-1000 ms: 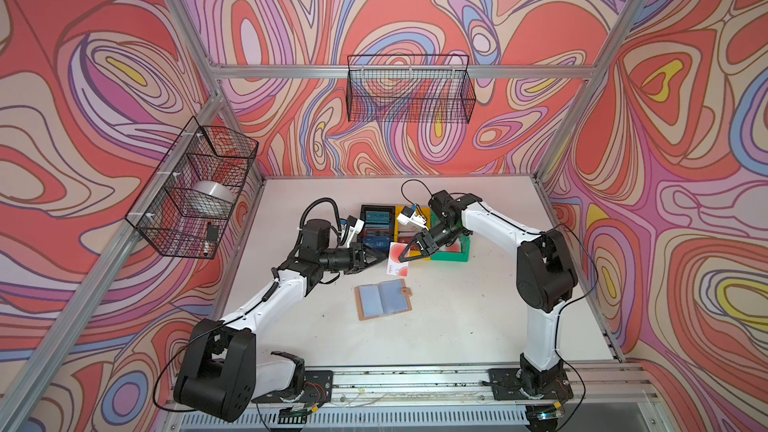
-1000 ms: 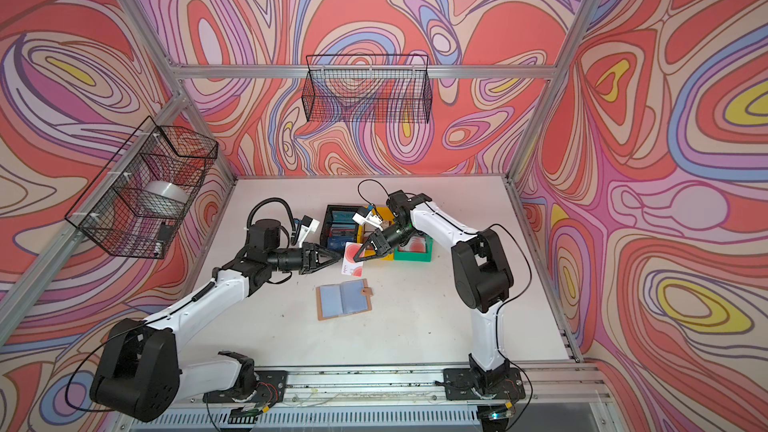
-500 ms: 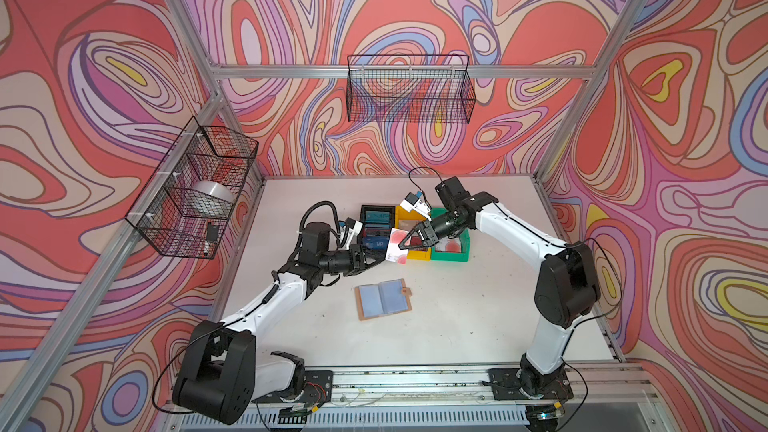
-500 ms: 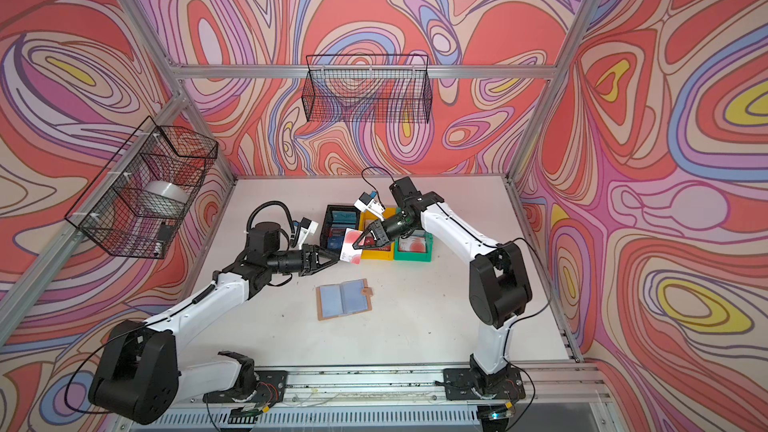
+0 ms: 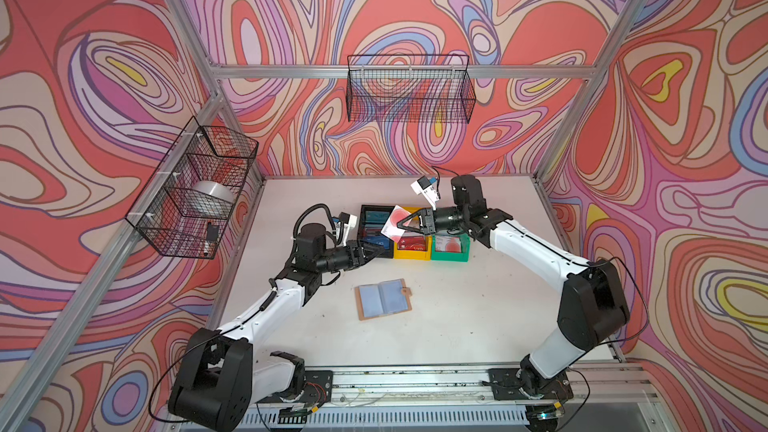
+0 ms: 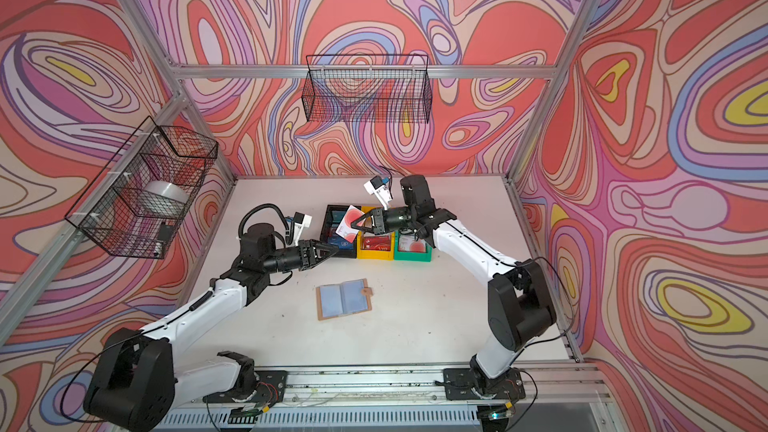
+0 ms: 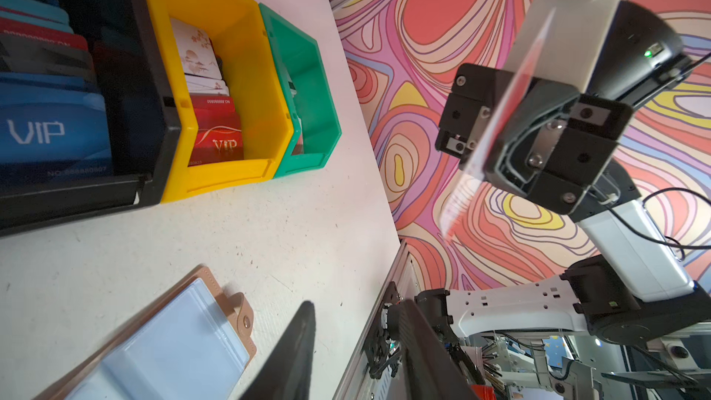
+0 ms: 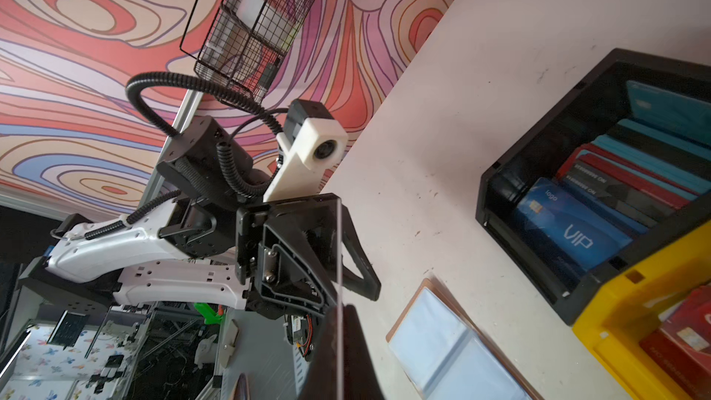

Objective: Take the credit cards out of the card holder

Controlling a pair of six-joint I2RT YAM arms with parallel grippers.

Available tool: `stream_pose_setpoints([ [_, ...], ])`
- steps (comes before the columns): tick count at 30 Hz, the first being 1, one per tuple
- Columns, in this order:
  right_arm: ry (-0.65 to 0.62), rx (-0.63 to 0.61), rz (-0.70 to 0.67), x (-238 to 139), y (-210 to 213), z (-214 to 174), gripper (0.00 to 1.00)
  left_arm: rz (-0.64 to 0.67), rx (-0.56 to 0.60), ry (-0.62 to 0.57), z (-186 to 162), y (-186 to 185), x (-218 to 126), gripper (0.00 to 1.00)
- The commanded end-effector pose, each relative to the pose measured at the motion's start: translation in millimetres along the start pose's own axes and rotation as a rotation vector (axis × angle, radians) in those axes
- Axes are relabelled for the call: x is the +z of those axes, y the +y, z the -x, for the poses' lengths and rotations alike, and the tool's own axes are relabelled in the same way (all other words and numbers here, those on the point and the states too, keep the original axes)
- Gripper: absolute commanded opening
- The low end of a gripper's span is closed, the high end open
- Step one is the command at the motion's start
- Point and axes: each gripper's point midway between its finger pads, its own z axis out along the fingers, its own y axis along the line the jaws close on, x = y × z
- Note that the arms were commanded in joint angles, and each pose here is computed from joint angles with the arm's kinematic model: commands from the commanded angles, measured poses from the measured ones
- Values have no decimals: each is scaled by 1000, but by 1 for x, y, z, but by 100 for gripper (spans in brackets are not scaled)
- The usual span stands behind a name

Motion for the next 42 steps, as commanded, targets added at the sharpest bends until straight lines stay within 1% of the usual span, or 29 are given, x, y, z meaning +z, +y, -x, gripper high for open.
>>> stream_pose_setpoints([
  [1, -153, 2, -23, -9, 3, 30, 0, -56, 73, -106, 19, -19, -7, 40],
  [7, -205, 46, 11, -9, 1, 36, 0, -83, 147, -197, 36, -32, -8, 41],
  [13, -212, 57, 63, -8, 7, 37, 0, -100, 187, -240, 41, -33, 7, 43],
  [18, -205, 52, 72, -9, 12, 37, 0, -99, 220, -264, 43, -36, 19, 44],
  [21, -202, 53, 71, -9, 13, 36, 0, -77, 253, -266, 43, -38, 21, 44],
  [24, -201, 51, 69, -10, 13, 35, 0, -92, 283, -291, 47, -47, 17, 44],
  [32, -214, 66, 78, -10, 11, 33, 0, -110, 301, -333, 53, -55, 13, 45],
  [42, -222, 65, 105, -10, 14, 34, 0, -124, 288, -340, 54, -56, 14, 45],
])
